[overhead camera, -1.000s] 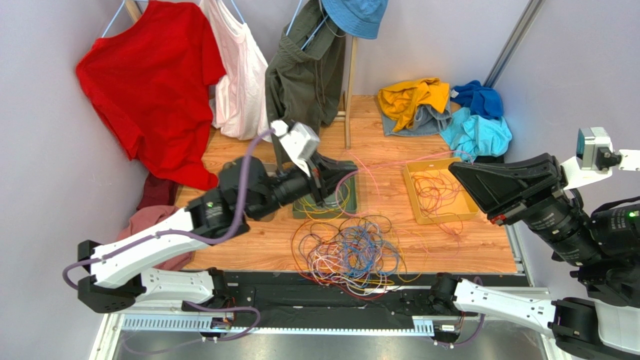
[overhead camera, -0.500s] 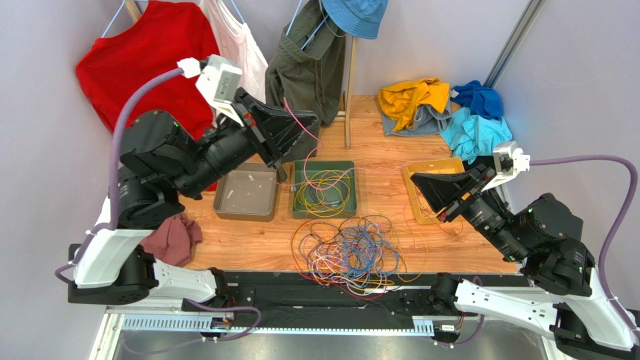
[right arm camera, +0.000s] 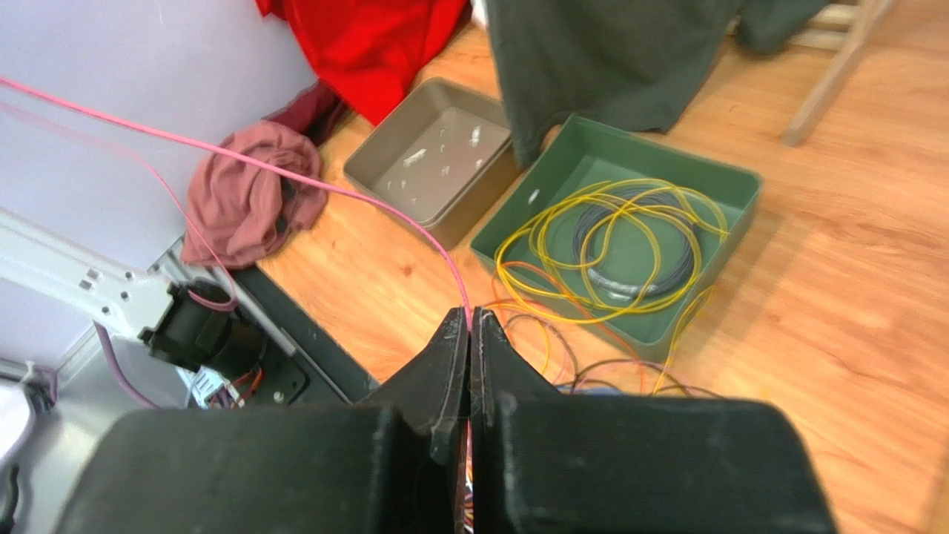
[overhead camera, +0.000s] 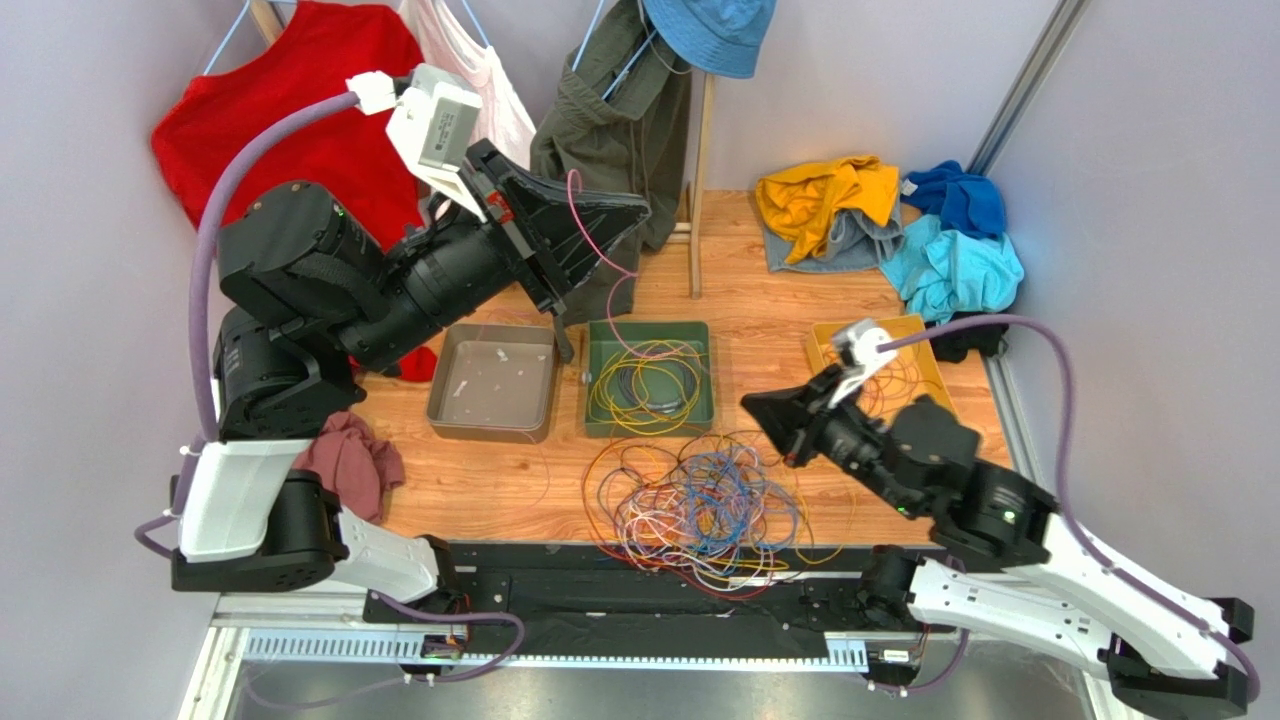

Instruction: Untangle the cables

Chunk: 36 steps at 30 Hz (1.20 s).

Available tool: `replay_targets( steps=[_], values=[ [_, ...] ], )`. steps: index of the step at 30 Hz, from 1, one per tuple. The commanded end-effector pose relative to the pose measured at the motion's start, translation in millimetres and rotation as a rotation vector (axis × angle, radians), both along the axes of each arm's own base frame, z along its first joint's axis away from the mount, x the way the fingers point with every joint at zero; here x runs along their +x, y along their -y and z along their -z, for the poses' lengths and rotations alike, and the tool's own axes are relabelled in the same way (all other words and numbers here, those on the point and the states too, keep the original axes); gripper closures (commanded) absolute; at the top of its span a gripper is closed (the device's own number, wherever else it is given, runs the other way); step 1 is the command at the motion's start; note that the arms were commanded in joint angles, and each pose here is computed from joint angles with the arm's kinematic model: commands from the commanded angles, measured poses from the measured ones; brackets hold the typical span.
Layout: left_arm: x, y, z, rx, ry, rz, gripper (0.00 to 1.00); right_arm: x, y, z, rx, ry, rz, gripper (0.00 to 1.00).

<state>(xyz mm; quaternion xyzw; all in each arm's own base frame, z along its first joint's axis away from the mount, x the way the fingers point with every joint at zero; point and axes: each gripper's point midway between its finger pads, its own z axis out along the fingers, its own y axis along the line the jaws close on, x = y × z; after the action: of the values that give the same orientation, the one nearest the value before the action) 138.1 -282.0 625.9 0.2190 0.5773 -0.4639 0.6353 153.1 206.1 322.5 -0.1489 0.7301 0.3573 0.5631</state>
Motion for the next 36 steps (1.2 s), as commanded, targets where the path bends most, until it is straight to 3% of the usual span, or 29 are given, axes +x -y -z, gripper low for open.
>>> replay_targets(
  steps=[1,2,6,10,23,30,36],
  values=[
    [-8,14,4,0.02,-0.005,0.068,1.0,-9,-40,-15,0.111,0.022,-0.142,1.0],
    [-9,16,5,0.023,-0.007,0.079,1.0,-9,-48,-12,0.108,0.013,-0.162,1.0],
    [-8,22,12,0.045,-0.025,0.086,1.0,-14,-68,-15,0.135,0.008,-0.235,0.65],
    [-8,26,18,0.061,-0.033,0.089,1.0,-16,-74,-16,0.157,0.009,-0.259,0.54],
    [-10,42,20,0.053,-0.055,0.133,1.0,-32,-93,-23,0.216,0.049,-0.355,0.45],
    [-11,43,18,0.047,-0.056,0.142,1.0,-52,-120,-3,0.117,0.055,-0.458,0.45],
    [-15,45,16,0.036,-0.07,0.169,1.0,-39,-128,24,0.028,0.064,-0.367,0.44]
  ],
)
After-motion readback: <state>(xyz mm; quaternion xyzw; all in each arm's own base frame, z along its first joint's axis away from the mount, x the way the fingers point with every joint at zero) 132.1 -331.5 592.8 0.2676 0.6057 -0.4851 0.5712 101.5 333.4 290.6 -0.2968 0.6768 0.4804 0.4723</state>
